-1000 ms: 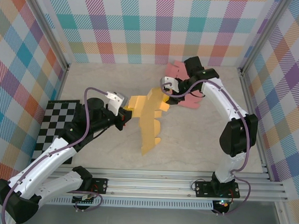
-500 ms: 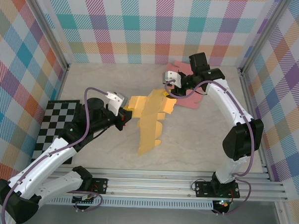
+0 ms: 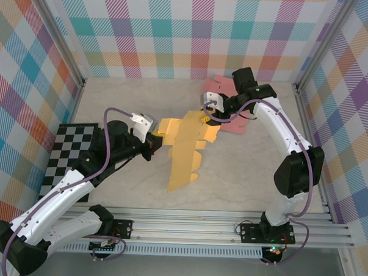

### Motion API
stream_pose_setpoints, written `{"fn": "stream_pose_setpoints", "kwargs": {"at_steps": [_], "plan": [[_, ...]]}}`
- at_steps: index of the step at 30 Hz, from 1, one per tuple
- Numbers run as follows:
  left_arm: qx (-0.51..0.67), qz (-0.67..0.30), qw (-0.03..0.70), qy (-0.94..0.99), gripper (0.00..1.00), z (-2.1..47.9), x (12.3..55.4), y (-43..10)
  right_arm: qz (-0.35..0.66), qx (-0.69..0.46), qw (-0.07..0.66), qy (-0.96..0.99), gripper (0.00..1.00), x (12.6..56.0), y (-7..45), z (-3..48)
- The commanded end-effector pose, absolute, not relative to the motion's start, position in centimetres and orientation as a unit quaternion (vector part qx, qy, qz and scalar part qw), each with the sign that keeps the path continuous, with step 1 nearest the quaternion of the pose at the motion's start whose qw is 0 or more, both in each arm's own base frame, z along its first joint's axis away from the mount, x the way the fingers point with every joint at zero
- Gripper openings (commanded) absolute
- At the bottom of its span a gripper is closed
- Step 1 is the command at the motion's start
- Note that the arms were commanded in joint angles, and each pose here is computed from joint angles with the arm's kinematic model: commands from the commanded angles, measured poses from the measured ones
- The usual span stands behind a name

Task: Fold the paper box

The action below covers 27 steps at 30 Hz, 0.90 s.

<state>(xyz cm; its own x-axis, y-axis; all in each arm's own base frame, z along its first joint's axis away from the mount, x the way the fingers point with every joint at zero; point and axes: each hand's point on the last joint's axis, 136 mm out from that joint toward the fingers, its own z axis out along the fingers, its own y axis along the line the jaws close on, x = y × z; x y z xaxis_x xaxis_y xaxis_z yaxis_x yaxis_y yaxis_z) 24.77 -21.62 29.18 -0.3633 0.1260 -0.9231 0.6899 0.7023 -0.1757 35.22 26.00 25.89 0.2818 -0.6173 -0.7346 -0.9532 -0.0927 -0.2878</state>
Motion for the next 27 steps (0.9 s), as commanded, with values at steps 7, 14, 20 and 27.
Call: {"fn": "stream_pose_setpoints", "kwargs": {"at_steps": [7, 14, 20, 27], "plan": [[0.273, -0.288, 0.514, 0.761, 0.00, 30.2, 24.3, -21.8, 0.218, -0.716, 0.370, 0.550, 0.28, 34.6, 25.5, 25.6], [0.260, -0.274, 0.514, 0.770, 0.06, 30.1, 24.8, -21.4, 0.188, -0.716, 0.378, 0.555, 0.00, 34.8, 24.7, 26.2], [0.252, -0.241, 0.515, 0.783, 0.51, 30.2, 24.5, -19.9, 0.087, -0.727, 0.369, 0.573, 0.00, 34.9, 21.9, 26.3], [0.169, -0.153, 0.595, 0.770, 0.60, 31.4, 25.3, -14.8, 0.008, -0.734, 0.408, 0.543, 0.00, 33.7, 20.1, 28.5]]}}
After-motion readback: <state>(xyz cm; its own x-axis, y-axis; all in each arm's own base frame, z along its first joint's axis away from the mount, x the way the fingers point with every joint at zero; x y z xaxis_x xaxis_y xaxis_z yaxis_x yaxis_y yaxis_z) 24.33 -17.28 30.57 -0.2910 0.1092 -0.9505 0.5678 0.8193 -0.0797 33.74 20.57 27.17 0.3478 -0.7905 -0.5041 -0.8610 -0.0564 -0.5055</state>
